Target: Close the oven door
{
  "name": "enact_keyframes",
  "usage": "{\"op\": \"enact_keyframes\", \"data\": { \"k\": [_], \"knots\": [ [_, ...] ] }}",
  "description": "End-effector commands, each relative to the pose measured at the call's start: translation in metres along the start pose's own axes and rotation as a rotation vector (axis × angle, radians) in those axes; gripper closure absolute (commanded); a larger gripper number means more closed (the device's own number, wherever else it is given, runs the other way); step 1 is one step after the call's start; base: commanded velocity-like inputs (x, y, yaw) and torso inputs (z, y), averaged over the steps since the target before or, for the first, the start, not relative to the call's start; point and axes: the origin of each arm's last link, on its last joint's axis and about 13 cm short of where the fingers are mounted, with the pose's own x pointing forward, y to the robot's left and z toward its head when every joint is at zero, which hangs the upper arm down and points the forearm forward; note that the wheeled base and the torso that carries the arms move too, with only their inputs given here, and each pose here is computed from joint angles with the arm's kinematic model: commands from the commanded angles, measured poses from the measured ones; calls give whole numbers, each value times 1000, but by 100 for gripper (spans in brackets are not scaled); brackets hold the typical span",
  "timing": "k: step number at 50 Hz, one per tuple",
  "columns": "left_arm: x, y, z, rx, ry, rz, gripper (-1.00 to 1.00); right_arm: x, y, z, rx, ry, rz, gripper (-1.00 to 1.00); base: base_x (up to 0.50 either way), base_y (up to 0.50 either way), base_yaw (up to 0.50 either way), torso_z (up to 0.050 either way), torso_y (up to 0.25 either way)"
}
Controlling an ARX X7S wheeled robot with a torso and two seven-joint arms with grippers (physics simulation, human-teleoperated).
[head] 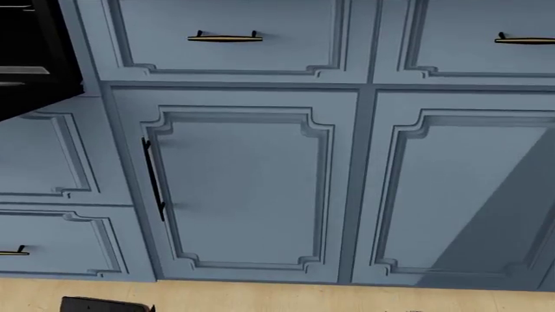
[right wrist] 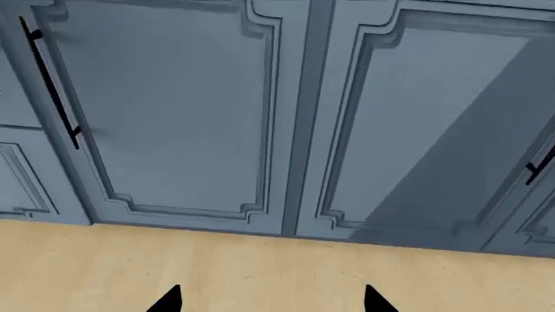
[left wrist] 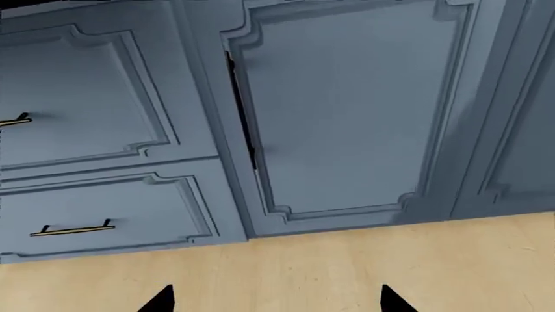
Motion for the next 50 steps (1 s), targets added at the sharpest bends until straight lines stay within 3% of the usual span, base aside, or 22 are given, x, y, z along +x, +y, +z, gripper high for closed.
{"op": "enact_keyframes", "data": {
  "k": [1, 4, 12, 38, 50],
  "knots": [
    [16, 2, 3, 1, 181, -26, -100, 17, -2, -5, 37, 172, 48, -100, 0, 0, 0, 0, 0],
    [24, 0, -11, -7, 219, -15, -100, 22, -3, -6, 92, 212, 54, -100, 0, 0, 0, 0, 0],
    [32, -1, -11, -47, 319, -12, -100, 26, -4, -11, 143, 254, 68, -100, 0, 0, 0, 0, 0],
    [31, 1, -3, -34, 298, -17, -100, 25, -4, -11, 82, 196, 56, -100, 0, 0, 0, 0, 0],
    [31, 1, -6, -33, 294, -21, -100, 26, -3, -11, 78, 190, 50, -100, -2, 438, 0, 0, 0]
  ]
}}
